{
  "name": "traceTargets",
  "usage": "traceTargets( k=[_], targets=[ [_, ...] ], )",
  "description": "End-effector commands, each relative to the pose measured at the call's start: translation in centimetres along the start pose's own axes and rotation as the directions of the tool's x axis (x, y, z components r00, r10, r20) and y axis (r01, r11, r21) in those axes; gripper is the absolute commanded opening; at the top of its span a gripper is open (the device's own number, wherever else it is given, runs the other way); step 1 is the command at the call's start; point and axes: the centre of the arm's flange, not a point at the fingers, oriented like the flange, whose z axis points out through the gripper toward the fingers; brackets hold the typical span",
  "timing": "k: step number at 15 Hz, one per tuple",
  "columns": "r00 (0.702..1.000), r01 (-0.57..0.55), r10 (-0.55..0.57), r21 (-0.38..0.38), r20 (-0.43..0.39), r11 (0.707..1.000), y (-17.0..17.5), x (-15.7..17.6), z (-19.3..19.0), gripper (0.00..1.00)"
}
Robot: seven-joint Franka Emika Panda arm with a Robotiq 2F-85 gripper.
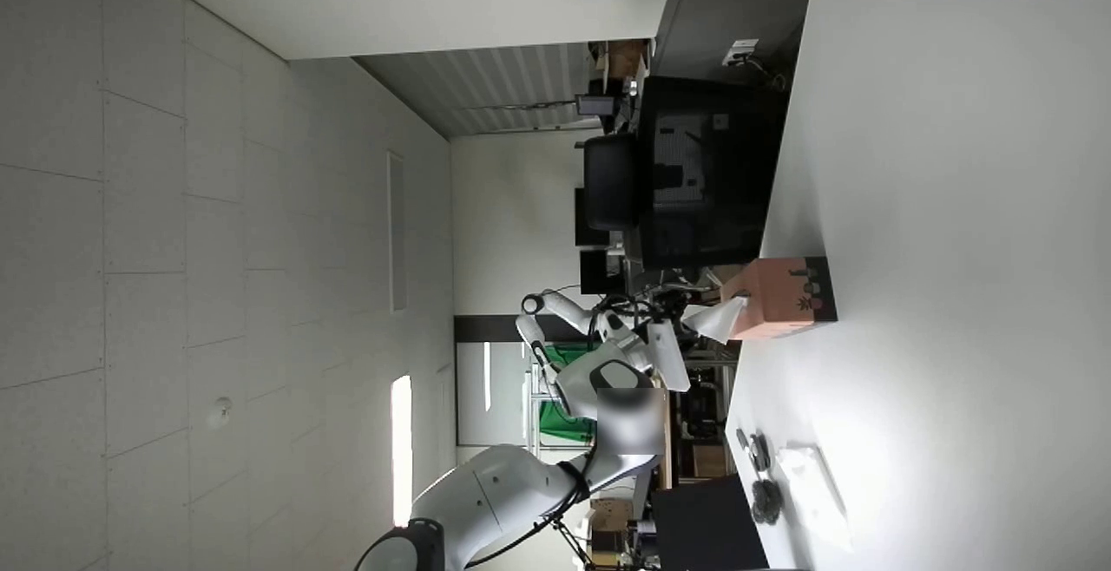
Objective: Remove the tissue out of the tissue box and put it on the table
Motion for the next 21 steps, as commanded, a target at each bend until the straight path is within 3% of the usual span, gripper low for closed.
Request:
traceTargets(
  k=[1, 7, 13, 21],
  targets=[
    [0.999, -0.039, 0.04, 0.021, -0.032, 0.999, -0.5, 0.6, 1.8, 0.39],
    [0.999, -0.044, 0.045, 0.036, -0.027, 0.998, -0.9, 0.8, 2.1, 0.01],
    [0.999, -0.03, 0.031, 0.042, -0.016, 0.999, 0.1, 2.5, 0.1, 0.0],
    [0.997, 0.016, -0.013, 0.044, -0.073, 0.999, 1.5, 7.3, -5.5, 0.0]
  ],
)
